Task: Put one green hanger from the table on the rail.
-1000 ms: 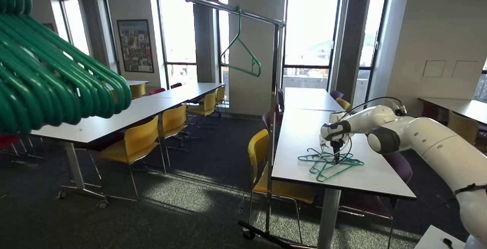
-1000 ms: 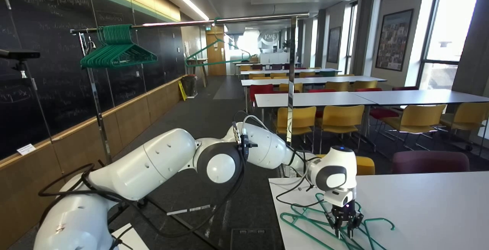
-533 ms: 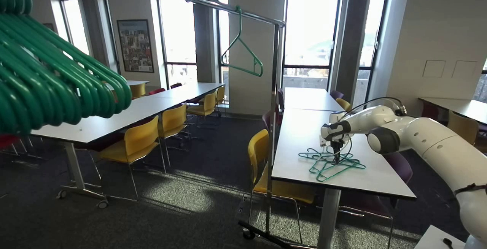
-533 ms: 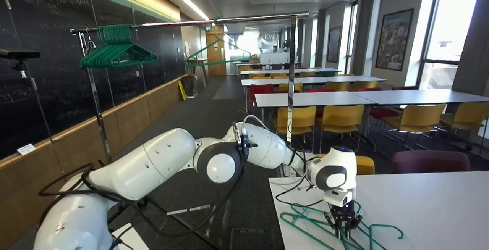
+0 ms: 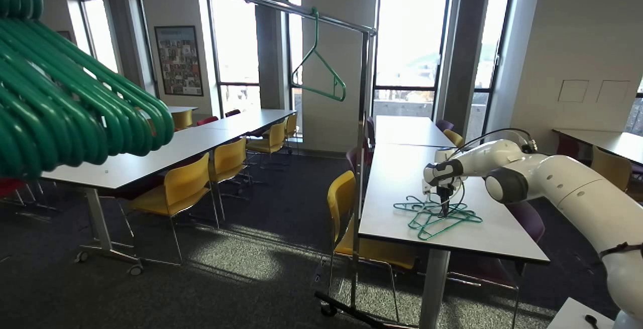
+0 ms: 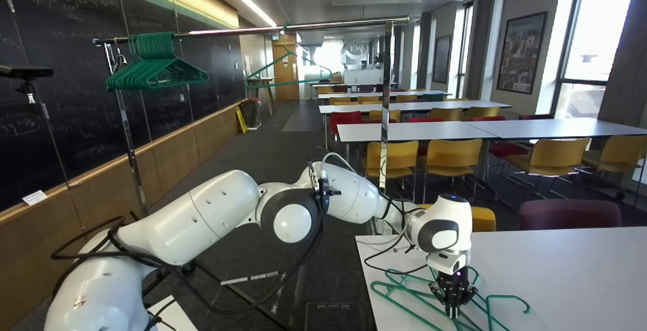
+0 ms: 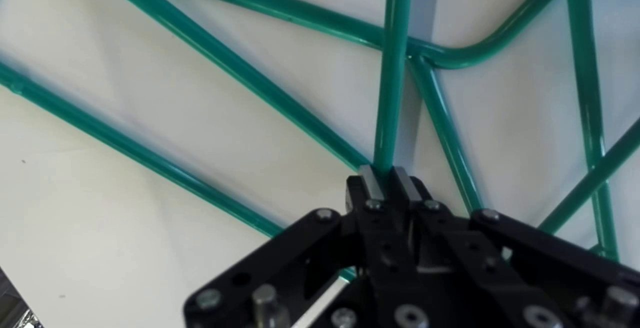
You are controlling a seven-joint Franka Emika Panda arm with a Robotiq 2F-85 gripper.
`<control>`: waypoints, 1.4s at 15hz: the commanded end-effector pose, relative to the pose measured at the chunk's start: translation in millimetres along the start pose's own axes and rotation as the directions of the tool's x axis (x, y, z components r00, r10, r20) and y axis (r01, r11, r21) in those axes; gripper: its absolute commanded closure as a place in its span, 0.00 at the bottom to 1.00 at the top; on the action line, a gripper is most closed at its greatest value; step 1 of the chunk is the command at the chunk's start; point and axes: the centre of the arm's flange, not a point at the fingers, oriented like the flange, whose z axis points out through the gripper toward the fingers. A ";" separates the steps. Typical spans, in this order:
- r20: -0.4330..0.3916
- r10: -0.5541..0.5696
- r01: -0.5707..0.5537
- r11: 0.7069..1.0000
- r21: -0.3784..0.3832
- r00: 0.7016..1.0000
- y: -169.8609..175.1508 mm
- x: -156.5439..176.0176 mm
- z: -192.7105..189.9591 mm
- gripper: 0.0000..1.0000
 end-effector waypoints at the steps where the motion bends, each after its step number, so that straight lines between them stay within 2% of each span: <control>1: 0.029 0.010 -0.009 0.999 -0.030 1.000 -12.1 -0.7 -8.8 0.98; 3: 0.039 0.003 -0.002 1.000 -0.019 0.999 -7.2 0.7 -16.5 0.98; 6: 0.069 -0.028 0.023 0.997 0.079 0.997 9.3 8.3 -44.7 0.98; 8: 0.115 -0.080 0.059 0.983 0.176 0.990 20.9 14.3 -72.2 0.98; 10: 0.120 -0.159 0.116 0.945 0.304 0.980 34.0 18.0 -97.5 0.98; 13: 0.100 -0.275 0.199 0.863 0.464 0.956 45.3 17.7 -123.8 0.98; 15: 0.091 -0.373 0.272 0.802 0.532 0.923 53.5 16.5 -136.6 0.98; 17: 0.101 -0.473 0.339 0.750 0.568 0.875 64.7 12.5 -146.5 0.98; 21: 0.191 -0.630 0.428 0.689 0.585 0.753 95.3 -0.9 -172.6 0.98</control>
